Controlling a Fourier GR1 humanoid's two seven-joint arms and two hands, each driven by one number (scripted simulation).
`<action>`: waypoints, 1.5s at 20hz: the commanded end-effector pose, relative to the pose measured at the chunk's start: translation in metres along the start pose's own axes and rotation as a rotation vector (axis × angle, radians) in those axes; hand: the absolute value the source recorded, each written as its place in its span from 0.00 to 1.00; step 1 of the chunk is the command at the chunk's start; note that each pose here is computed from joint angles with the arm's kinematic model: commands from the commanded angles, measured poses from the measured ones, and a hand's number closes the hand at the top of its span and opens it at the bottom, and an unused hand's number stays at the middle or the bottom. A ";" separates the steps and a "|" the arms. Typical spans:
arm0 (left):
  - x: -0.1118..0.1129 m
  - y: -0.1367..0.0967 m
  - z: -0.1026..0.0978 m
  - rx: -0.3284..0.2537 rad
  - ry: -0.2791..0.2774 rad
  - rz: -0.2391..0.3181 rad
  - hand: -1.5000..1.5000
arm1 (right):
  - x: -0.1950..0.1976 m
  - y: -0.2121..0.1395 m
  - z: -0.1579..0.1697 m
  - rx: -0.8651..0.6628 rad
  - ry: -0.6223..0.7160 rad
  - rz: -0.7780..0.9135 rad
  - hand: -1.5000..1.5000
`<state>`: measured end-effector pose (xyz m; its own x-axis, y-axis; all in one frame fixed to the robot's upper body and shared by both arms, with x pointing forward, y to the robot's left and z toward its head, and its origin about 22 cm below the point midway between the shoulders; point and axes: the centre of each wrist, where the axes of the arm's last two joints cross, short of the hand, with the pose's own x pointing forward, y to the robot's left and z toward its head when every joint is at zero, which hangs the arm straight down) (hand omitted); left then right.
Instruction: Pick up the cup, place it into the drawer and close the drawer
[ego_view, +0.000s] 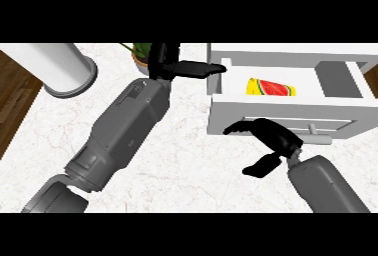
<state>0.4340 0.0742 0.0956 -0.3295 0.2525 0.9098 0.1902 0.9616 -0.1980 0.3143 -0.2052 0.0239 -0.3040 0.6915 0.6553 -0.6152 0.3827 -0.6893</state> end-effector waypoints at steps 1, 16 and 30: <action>-0.001 0.010 0.007 0.011 0.000 0.009 0.00 | -0.042 0.008 -0.017 0.016 0.085 0.026 1.00; 0.008 0.068 0.024 -0.034 0.004 0.040 0.00 | -0.052 -0.131 -0.030 -0.415 0.045 -0.052 1.00; 0.002 0.083 0.039 -0.090 0.026 0.067 0.00 | -0.055 -0.183 0.011 -0.486 0.021 -0.141 1.00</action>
<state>0.4141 0.1529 0.0671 -0.2937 0.3049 0.9060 0.2836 0.9329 -0.2221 0.4062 -0.2862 0.0331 -0.1836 0.5313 0.8270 -0.5012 0.6732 -0.5438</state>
